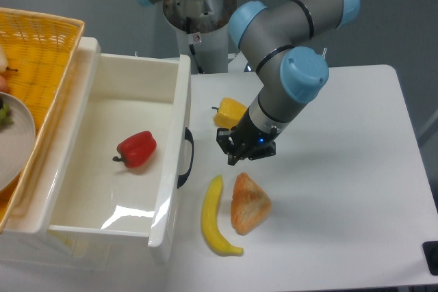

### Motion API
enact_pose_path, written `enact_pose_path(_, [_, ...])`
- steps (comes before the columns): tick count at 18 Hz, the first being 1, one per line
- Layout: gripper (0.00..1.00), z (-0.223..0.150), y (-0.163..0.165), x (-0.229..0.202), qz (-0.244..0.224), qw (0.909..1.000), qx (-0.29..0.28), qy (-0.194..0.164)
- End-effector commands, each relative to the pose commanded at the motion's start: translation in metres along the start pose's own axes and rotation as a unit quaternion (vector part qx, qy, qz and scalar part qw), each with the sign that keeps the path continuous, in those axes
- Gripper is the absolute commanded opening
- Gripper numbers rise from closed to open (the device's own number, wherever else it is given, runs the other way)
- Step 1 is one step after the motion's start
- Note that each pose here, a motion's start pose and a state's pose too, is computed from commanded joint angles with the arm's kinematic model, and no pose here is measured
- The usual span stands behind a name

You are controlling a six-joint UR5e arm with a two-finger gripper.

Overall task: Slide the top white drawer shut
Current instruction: 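Lower the gripper beside the drawer's black handle and align with the drawer front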

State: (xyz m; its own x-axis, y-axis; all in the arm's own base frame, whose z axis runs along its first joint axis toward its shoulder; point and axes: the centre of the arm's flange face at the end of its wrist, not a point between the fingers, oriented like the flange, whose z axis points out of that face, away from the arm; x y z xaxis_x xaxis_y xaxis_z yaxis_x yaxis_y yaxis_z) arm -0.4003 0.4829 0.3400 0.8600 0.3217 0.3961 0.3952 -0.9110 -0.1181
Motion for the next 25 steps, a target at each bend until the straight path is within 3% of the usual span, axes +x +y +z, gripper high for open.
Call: enact_pose_path(25, [0.02,0.009,0.0,0.014,-0.017,0.9958,0.008,0.089])
